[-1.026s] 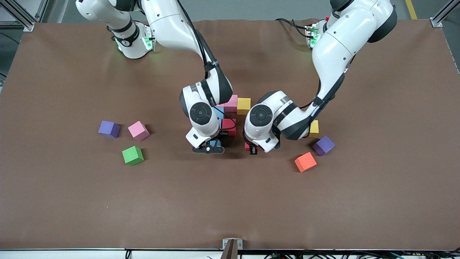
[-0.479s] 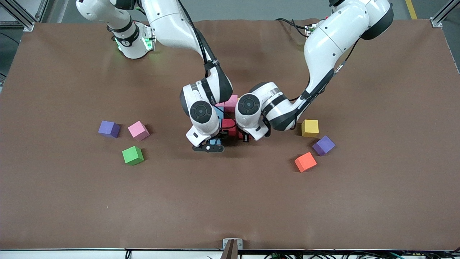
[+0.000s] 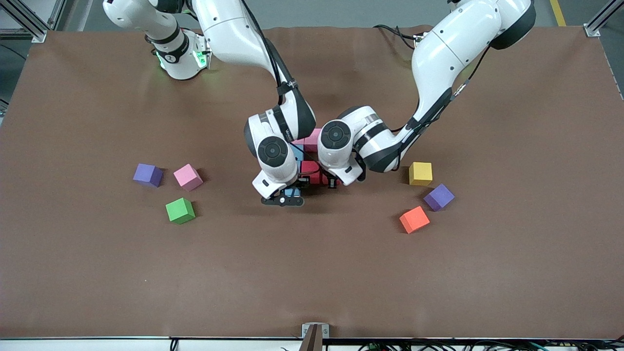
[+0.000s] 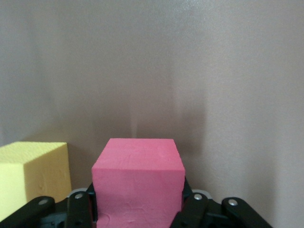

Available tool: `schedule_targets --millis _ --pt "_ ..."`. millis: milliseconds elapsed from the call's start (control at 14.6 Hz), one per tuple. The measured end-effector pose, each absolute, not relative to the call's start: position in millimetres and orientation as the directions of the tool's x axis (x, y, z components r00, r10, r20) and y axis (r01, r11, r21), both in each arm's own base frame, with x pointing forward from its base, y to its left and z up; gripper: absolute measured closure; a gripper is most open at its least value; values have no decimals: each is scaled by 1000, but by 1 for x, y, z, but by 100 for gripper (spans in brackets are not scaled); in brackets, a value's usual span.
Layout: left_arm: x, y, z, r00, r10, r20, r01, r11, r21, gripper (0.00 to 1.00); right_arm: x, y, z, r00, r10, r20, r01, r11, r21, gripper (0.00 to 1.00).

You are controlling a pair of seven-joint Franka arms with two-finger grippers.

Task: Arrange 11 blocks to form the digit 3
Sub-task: 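Lower the red cube beside the blue cubes and open the left gripper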

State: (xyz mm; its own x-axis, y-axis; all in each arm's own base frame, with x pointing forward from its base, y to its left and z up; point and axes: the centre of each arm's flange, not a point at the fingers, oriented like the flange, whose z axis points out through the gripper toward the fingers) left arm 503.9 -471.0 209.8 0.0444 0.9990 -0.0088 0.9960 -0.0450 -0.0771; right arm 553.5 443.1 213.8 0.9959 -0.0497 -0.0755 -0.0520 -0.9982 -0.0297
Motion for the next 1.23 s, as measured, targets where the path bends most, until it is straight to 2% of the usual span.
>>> schedule_targets --millis 1231 --pt "500 -475 206 31 999 -24 998 -32 -59 40 554 443 214 996 -49 -75 -52 -998 -30 41"
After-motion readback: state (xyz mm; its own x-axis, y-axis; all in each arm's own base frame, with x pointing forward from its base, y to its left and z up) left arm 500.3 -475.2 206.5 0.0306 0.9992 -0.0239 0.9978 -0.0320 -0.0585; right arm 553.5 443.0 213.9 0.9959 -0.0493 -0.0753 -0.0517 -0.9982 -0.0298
